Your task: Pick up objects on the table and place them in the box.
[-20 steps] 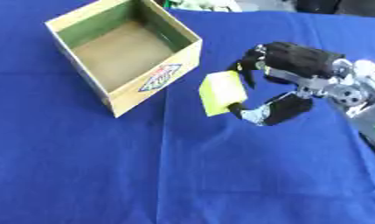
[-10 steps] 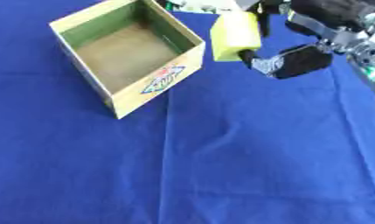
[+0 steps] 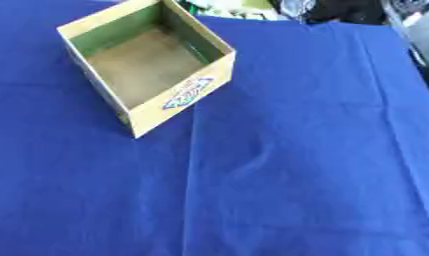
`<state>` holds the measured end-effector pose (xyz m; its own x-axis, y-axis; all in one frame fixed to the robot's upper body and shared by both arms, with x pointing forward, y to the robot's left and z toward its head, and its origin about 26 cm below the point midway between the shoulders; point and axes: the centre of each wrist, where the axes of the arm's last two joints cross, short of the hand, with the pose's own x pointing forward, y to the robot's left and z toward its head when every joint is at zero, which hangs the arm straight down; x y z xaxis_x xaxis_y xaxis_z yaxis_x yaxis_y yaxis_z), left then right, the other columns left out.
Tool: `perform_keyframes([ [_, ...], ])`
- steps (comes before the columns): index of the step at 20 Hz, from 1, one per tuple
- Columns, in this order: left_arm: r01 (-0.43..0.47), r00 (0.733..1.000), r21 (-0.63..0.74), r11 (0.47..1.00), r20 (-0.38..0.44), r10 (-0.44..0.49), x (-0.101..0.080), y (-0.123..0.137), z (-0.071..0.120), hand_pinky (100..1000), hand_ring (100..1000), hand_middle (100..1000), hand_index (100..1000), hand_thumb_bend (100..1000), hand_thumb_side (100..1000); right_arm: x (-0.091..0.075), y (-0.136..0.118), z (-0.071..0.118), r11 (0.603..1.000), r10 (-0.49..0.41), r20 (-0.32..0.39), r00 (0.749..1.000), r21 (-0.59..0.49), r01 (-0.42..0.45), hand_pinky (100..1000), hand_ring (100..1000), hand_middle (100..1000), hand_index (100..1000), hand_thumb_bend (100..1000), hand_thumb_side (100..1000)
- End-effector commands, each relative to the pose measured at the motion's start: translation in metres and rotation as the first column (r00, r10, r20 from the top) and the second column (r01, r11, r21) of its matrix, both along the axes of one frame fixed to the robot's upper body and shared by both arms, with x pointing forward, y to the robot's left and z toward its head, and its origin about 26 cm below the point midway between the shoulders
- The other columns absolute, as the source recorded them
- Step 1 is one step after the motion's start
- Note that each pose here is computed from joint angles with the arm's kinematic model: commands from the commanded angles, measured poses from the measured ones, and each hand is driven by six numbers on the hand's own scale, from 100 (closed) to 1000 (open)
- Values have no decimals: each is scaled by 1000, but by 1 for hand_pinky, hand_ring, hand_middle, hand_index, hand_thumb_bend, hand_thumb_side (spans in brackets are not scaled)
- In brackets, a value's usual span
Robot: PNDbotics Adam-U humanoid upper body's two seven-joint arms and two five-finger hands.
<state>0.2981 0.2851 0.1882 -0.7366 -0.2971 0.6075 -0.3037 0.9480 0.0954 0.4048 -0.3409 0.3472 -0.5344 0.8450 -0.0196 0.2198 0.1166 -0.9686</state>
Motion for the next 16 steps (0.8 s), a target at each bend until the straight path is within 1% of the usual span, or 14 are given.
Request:
perform_keyframes([
  [1,18,999,16,1000,27,-19,-2,-2,8,823,751,956,743,158,836,16,-2,5,1000,-24,11,1000,5,24,759,686,448,603,100,621],
  [5,30,999,15,999,27,-31,-1,-4,9,823,751,956,743,158,836,37,15,1,1000,-15,16,1000,7,15,737,675,452,609,100,620],
  [9,40,999,11,999,30,-40,-1,-5,10,823,751,956,744,159,834,53,30,-8,1000,-8,4,1000,8,8,732,672,452,609,100,619],
  [12,48,998,6,999,32,-48,0,-7,10,823,751,956,743,158,834,63,39,-19,1000,-20,-7,1000,11,20,732,671,451,607,100,621],
  [16,61,997,4,998,39,-61,1,-9,12,822,751,956,744,158,833,74,46,-35,998,-58,-24,998,7,58,733,671,449,605,100,619],
])
